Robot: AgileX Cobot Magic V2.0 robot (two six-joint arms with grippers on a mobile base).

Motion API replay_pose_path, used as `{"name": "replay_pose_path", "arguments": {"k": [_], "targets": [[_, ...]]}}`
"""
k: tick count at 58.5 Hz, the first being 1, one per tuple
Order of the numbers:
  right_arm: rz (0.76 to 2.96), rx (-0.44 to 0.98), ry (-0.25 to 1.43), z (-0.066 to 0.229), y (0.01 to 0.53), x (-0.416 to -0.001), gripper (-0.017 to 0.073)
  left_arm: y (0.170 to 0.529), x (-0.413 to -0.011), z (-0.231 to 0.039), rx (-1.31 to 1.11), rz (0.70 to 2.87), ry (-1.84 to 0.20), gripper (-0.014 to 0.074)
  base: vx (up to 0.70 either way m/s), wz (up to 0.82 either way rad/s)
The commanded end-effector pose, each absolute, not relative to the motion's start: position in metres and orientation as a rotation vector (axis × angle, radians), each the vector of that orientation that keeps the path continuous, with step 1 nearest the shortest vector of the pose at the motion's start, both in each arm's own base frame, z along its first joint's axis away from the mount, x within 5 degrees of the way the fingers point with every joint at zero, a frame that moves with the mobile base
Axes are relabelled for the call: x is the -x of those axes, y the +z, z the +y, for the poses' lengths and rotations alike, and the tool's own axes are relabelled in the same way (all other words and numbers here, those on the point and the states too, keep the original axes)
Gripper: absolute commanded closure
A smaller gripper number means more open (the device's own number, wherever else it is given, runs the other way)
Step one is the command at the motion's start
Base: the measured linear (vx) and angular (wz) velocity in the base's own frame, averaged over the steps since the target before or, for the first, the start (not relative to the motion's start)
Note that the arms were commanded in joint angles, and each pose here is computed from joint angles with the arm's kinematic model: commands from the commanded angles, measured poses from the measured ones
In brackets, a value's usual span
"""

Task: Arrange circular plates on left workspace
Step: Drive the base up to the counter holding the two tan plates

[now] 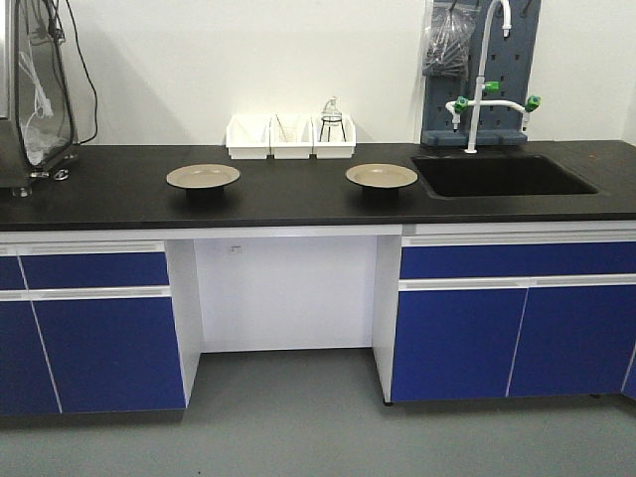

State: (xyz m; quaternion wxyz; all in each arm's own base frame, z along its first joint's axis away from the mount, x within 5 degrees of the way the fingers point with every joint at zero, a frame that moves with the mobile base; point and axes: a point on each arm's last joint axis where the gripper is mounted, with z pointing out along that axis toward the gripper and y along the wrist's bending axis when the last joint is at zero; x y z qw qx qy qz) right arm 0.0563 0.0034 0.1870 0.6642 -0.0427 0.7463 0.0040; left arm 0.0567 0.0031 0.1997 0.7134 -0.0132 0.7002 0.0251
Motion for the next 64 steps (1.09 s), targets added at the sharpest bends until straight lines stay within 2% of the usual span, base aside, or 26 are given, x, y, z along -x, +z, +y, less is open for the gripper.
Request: {"name": "replay_pose_path", "arguments": {"k": [1,29,64], "targets": [[1.594,0.099,-0.005,0.0032,0.193,-0.0559,0.0559,0.2039,-0.0556,0.0028,0.029,1.468,0.049,0.0591,0.19,0.02],[1.594,0.099,-0.005,0.0032,0.193,-0.0559,0.0559,0.2039,-0.0556,0.0028,0.029,1.468,0.049,0.0591,0.25,0.02],[1.594,0.099,-0.005,0.0032,0.193,-0.0559,0.0559,0.2039,-0.0556,0.0028,0.029,1.468,0.049,0.0591,0.43,0.01]]}}
